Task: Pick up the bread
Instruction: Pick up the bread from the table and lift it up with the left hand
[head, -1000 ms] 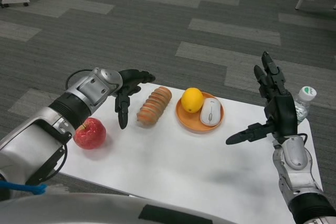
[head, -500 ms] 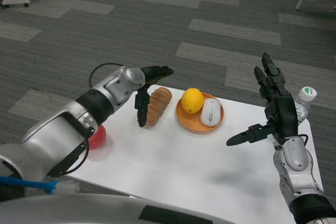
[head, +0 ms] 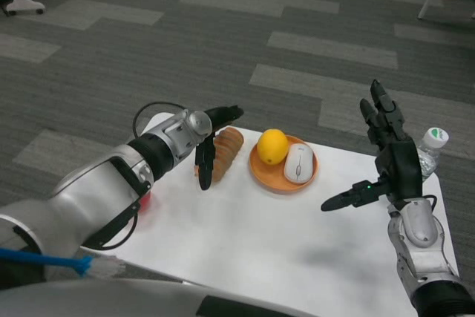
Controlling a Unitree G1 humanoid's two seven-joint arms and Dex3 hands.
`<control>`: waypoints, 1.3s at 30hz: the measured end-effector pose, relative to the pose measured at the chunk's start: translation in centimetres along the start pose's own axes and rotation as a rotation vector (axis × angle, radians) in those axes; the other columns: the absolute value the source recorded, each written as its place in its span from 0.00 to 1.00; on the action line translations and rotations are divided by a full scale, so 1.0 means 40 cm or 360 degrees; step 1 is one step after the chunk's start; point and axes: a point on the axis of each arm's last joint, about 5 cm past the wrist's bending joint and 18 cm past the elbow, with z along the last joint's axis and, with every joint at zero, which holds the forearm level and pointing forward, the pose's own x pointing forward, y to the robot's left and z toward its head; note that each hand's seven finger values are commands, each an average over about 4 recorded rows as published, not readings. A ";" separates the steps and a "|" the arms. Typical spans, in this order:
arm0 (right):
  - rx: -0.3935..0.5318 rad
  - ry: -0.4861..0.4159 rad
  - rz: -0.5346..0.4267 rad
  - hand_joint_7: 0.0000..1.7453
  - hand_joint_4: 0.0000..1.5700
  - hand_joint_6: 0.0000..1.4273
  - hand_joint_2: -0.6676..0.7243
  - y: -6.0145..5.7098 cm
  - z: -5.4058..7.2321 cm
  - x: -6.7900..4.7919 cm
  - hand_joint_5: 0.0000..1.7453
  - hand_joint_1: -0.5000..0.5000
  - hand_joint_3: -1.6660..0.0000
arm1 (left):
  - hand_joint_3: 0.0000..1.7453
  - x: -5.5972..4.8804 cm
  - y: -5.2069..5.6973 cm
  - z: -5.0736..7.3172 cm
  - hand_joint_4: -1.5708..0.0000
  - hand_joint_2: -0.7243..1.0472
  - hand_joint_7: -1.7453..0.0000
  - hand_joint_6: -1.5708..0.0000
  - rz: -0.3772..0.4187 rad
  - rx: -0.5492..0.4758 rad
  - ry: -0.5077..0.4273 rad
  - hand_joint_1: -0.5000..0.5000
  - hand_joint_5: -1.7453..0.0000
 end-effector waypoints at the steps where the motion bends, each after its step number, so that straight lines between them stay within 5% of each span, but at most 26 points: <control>1: 0.0000 0.0000 0.0000 0.00 0.00 0.00 0.59 0.000 0.000 0.000 0.11 0.17 1.00 | 0.05 0.002 -0.001 -0.003 1.00 0.05 0.92 1.00 0.0018 0.0010 0.0003 0.02 0.90; 9: -0.0001 0.0004 -0.0001 0.00 0.00 0.00 0.59 -0.001 -0.001 -0.001 0.11 0.17 1.00 | 0.05 0.011 0.002 -0.002 1.00 0.05 0.92 1.00 0.0148 0.0125 -0.0026 0.02 0.94; 26: -0.0008 0.0035 -0.0006 0.00 0.00 0.00 0.59 -0.003 -0.007 -0.006 0.11 0.17 1.00 | 0.05 0.023 -0.059 0.012 1.00 0.05 0.92 1.00 0.0009 0.0341 0.0010 0.02 0.94; 39: -0.0008 0.0038 -0.0006 0.00 0.00 0.00 0.60 -0.003 -0.008 -0.007 0.11 0.17 1.00 | 0.05 0.026 -0.069 0.016 1.00 0.10 0.92 1.00 -0.0038 0.0441 0.0054 0.02 0.94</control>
